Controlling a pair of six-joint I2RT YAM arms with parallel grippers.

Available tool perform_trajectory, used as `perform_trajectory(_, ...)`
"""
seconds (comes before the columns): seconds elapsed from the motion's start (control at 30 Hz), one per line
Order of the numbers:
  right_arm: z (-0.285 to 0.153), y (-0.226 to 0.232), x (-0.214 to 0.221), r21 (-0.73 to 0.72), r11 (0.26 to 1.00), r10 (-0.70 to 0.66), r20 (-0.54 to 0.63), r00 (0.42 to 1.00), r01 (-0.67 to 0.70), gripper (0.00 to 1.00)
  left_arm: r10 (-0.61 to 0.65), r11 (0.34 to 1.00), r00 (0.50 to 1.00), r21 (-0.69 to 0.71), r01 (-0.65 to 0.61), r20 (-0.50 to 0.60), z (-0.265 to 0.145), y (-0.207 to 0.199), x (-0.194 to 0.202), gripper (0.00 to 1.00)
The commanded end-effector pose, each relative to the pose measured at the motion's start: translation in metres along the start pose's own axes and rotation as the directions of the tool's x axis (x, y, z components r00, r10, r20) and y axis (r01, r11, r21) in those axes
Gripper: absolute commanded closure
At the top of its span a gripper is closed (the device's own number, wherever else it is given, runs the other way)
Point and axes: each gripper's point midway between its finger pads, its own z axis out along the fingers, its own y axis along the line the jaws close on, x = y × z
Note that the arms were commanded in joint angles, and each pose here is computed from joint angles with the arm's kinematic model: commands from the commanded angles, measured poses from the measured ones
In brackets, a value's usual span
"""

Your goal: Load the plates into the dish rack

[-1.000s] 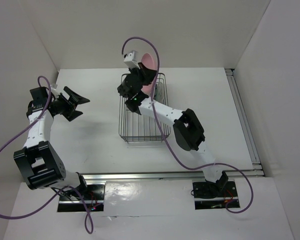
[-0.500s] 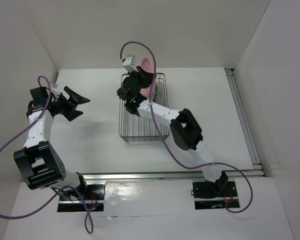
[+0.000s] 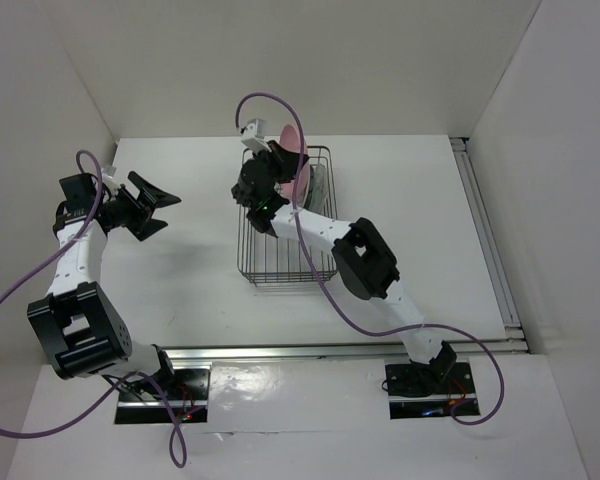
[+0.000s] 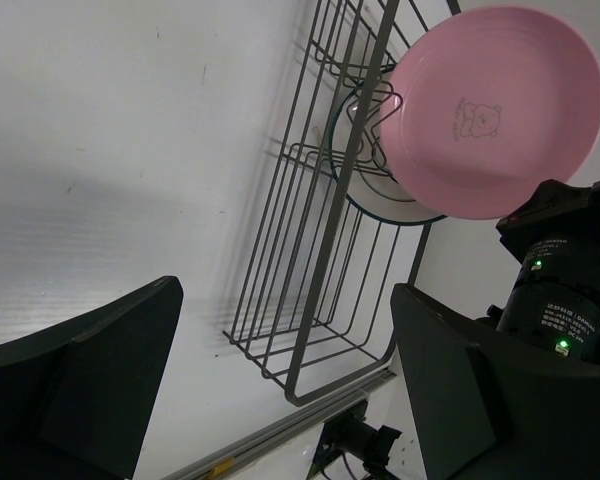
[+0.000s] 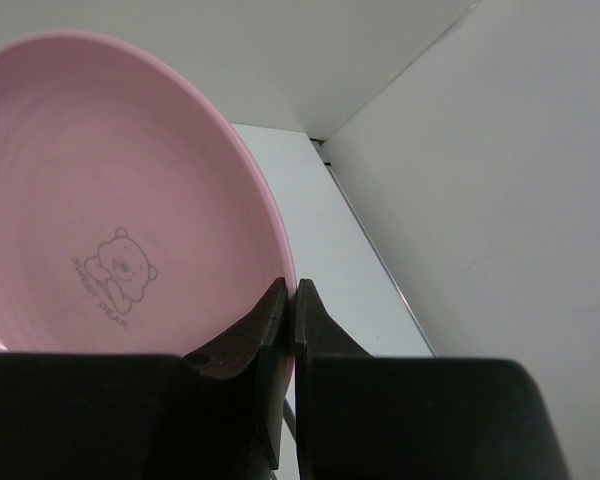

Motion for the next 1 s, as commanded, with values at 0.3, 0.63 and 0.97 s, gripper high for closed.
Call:
perform_trajectory(0.3, -0.015, -0.016, 0.025, 0.092, 0.995, 0.052, -0.19, 0.98, -0.035, 0.89, 0.014, 0.999, 1.0, 0.033, -0.014, 0.001, 0.0, -0.003, -0.003, 0.01)
perform_trajectory(0.63, -0.019, -0.004, 0.03, 0.069, 0.997, 0.032, -0.181, 0.983, -0.019, 0.81, 0.014, 0.999, 1.0, 0.033, -0.014, 0.001, 0.0, -0.003, -0.003, 0.01)
perform_trajectory(0.97, -0.024, 0.004, 0.034, 0.056, 0.998, -0.001, -0.178, 0.984, 0.012, 0.81, 0.014, 0.999, 1.0, 0.033, -0.014, 0.001, 0.0, -0.003, -0.003, 0.01)
